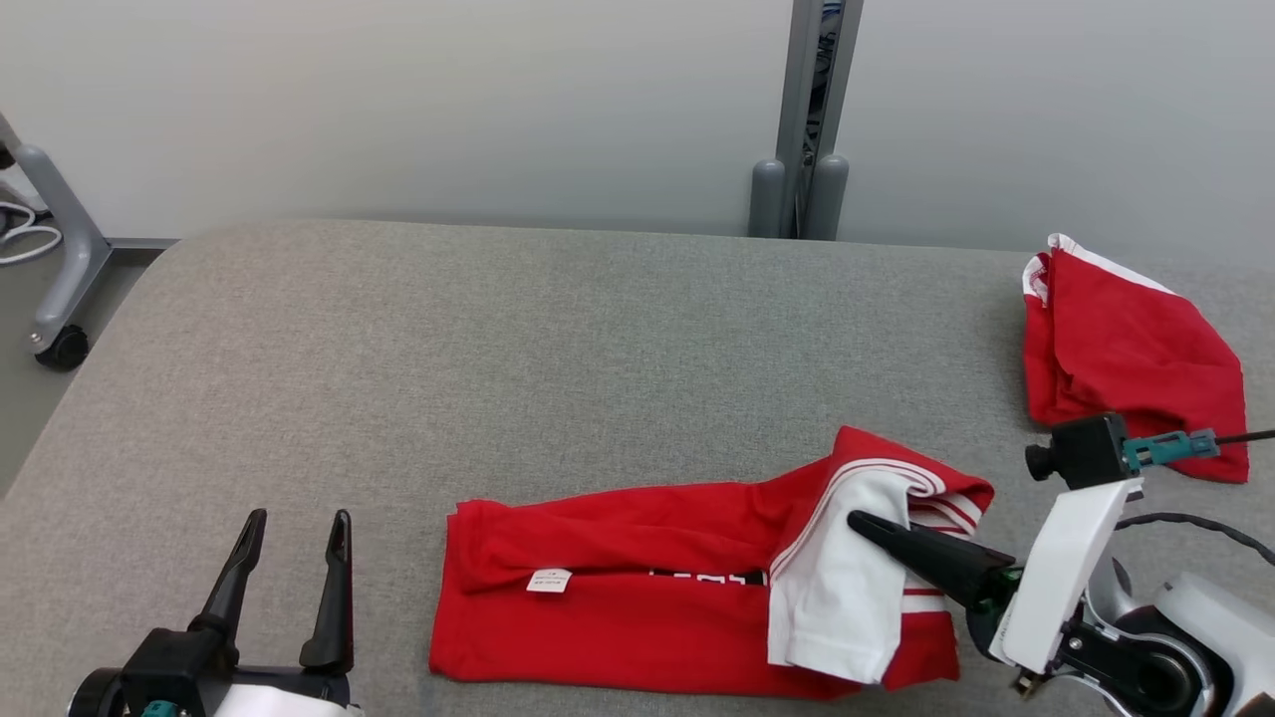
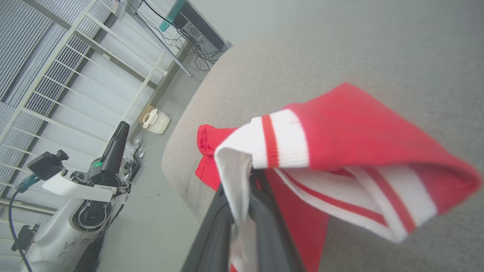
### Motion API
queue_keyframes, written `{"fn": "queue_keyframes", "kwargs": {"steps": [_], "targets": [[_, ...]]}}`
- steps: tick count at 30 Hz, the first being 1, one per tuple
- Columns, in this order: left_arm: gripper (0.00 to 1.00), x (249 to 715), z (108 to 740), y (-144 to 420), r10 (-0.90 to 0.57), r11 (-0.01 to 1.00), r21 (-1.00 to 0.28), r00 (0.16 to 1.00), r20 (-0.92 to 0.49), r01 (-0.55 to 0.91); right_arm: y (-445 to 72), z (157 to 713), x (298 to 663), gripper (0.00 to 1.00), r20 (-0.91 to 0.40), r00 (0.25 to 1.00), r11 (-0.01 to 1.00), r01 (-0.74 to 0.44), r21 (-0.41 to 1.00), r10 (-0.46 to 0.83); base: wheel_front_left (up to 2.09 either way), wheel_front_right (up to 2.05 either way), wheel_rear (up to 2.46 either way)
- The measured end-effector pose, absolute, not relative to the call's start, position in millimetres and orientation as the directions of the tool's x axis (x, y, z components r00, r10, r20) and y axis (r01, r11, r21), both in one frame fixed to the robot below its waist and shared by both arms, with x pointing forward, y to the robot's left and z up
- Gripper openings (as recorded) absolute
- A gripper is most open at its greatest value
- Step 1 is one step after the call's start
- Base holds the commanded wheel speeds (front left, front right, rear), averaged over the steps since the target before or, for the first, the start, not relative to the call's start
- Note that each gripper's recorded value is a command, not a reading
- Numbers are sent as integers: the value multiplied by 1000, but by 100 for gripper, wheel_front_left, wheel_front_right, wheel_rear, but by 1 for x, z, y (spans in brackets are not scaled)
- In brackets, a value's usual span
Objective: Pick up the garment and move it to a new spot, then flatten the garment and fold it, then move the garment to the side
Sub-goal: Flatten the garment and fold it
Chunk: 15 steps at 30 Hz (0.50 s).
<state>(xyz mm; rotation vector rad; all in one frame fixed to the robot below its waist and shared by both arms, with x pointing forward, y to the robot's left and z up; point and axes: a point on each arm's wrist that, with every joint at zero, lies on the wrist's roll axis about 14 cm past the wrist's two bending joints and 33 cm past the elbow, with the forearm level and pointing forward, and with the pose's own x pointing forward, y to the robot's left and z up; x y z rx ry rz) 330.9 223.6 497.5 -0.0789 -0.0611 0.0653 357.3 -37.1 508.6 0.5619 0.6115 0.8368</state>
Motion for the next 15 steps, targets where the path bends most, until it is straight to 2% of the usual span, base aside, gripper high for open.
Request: {"fn": "queue_keyframes", "kwargs": {"steps": [8,15], "targets": [[100,325,499,232,96,993,-80,993,62,-91,18,508,349,0,-269,393,462,-572,677,879,0,0,0],[100,322,501,237,116,991,-80,991,66,-110,54,495,358,0,-302,354,463,-607,646,885,0,0,0]]}}
